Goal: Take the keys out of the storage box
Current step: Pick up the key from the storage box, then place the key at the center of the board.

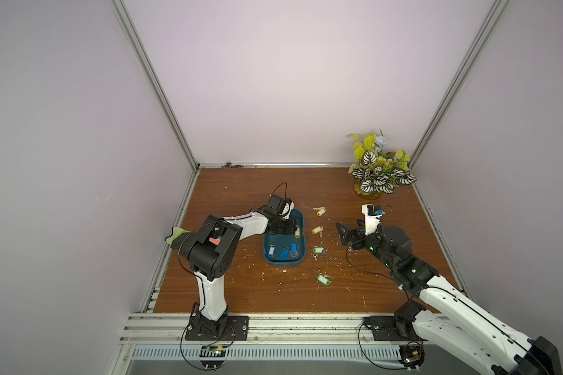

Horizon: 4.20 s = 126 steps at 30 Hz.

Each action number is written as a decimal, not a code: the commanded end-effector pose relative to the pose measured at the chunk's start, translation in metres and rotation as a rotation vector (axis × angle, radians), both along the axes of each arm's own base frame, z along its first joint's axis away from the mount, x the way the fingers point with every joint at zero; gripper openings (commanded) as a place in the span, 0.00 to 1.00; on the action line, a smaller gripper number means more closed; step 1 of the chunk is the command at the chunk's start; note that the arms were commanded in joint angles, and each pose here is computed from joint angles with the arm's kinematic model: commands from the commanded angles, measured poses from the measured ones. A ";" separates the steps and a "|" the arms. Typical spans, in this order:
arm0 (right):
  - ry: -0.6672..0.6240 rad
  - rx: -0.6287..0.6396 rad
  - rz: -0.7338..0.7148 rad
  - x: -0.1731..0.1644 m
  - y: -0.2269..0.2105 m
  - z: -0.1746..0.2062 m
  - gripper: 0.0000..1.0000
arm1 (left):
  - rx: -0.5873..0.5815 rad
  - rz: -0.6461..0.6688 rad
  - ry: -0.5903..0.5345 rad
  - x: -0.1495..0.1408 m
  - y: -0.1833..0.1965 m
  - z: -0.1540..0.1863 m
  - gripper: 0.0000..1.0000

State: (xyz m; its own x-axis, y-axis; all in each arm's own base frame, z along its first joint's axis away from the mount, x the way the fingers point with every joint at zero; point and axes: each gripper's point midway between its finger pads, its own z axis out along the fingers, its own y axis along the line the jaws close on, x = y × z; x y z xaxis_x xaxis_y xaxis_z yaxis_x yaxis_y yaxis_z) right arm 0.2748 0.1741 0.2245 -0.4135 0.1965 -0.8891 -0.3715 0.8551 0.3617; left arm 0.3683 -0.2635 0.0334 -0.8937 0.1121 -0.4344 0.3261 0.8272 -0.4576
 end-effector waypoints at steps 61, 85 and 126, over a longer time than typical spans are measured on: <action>-0.331 0.144 -0.203 -0.022 -0.065 0.101 0.99 | -0.123 -0.247 -0.337 0.079 -0.191 0.070 0.00; -0.307 0.121 -0.211 -0.021 -0.067 0.090 0.99 | 0.031 -0.198 -0.346 0.105 -0.182 0.035 0.24; -0.225 0.003 -0.296 0.008 -0.068 0.049 0.99 | 0.520 0.349 -0.074 -0.058 0.069 0.077 0.86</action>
